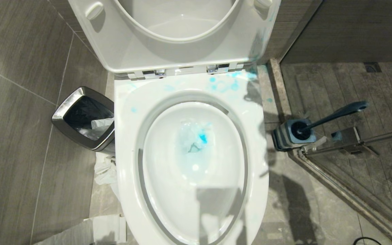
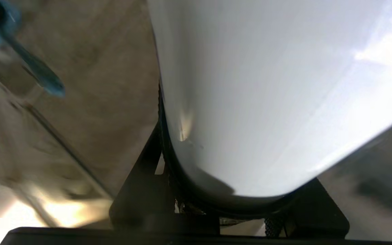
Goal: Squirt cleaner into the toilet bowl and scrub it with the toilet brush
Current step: Pour in the cleaning agent
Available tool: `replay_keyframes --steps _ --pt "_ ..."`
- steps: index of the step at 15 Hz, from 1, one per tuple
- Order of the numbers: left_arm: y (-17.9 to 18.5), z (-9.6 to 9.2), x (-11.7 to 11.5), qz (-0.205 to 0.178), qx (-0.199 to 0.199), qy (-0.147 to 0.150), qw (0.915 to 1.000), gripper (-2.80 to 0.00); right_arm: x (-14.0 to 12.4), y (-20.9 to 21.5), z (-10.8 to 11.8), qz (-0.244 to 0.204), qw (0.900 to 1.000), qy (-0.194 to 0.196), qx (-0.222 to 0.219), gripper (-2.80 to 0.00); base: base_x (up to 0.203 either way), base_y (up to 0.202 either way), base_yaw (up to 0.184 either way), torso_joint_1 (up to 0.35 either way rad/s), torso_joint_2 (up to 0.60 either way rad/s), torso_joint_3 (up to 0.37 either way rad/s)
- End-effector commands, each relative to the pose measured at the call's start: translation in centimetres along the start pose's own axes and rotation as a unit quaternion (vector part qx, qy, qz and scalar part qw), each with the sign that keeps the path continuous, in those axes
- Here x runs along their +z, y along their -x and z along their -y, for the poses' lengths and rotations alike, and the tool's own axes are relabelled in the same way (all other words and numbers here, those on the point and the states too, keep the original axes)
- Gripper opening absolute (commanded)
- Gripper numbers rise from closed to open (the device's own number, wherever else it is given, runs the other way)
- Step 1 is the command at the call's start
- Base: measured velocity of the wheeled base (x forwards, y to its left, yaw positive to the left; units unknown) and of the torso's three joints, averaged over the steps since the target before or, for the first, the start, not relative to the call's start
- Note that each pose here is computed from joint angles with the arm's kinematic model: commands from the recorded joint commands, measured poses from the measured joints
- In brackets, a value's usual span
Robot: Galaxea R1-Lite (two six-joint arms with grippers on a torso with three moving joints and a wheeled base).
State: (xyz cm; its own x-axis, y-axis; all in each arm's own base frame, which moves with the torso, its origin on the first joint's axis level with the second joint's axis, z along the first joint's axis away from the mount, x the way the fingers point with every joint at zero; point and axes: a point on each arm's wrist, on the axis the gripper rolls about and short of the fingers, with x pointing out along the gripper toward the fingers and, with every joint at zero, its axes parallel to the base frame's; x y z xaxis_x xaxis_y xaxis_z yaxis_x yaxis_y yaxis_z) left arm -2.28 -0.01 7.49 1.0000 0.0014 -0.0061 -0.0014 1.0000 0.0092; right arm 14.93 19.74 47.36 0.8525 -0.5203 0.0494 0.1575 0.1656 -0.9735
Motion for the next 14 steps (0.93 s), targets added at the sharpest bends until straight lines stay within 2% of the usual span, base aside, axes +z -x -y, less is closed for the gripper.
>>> replay_keyframes --steps 1,2,3,4,6,7,8,9,10,12,14 --pt "0.0 0.0 0.0 -0.001 0.000 0.000 1.0000 -2.80 3.0 0.3 -2.2 0.009 0.984 0.179 0.007 -2.80 0.000 0.000 0.000 0.000 0.00 0.000" --pt "0.0 0.0 0.0 -0.001 0.000 0.000 1.0000 -2.80 3.7 0.7 -2.7 0.018 0.977 0.211 0.008 -2.80 0.000 0.000 0.000 0.000 0.00 0.000" --pt "0.0 0.0 0.0 -0.001 0.000 0.000 1.0000 -2.80 3.5 1.4 -2.2 0.030 0.979 0.200 0.008 -2.80 0.000 0.000 0.000 0.000 0.00 0.000" --pt "0.0 0.0 0.0 -0.001 0.000 0.000 1.0000 -2.80 2.9 1.4 -1.6 0.030 0.986 0.164 0.009 -2.80 0.000 0.000 0.000 0.000 0.00 0.000" --pt "0.0 0.0 0.0 -0.001 0.000 0.000 1.0000 -2.80 1.4 1.2 -0.6 0.023 0.999 0.044 0.009 -2.80 0.000 0.000 0.000 0.000 0.00 0.000" --pt "0.0 0.0 0.0 -0.001 -0.001 0.000 1.0000 -2.80 0.8 1.1 -0.5 0.019 1.000 -0.010 0.009 -2.80 0.000 0.000 0.000 0.000 0.00 0.000" --pt "0.0 0.0 0.0 -0.001 0.001 0.000 1.0000 -2.80 0.6 1.1 -0.6 0.017 0.999 -0.046 0.009 -2.80 0.000 0.000 0.000 0.000 0.00 0.000" --pt "0.0 0.0 0.0 -0.001 0.000 0.000 1.0000 -2.80 0.0 1.2 -0.6 0.017 0.995 -0.095 0.010 -2.80 0.000 0.000 0.000 0.000 0.00 0.000" --pt "0.0 0.0 0.0 -0.001 0.000 0.000 1.0000 -2.80 -0.3 1.4 -0.6 0.019 0.992 -0.128 0.012 -2.80 0.000 0.000 0.000 0.000 0.00 0.000" --pt "0.0 0.0 0.0 -0.001 0.000 0.000 1.0000 -2.80 -0.3 1.6 -0.6 0.022 0.991 -0.130 0.013 -2.80 0.000 0.000 0.000 0.000 0.00 0.000" --pt "0.0 0.0 0.0 -0.001 0.000 0.000 1.0000 -2.80 0.3 1.6 -1.2 0.023 0.993 -0.116 0.013 -2.80 0.000 0.000 0.000 0.000 0.00 0.000"
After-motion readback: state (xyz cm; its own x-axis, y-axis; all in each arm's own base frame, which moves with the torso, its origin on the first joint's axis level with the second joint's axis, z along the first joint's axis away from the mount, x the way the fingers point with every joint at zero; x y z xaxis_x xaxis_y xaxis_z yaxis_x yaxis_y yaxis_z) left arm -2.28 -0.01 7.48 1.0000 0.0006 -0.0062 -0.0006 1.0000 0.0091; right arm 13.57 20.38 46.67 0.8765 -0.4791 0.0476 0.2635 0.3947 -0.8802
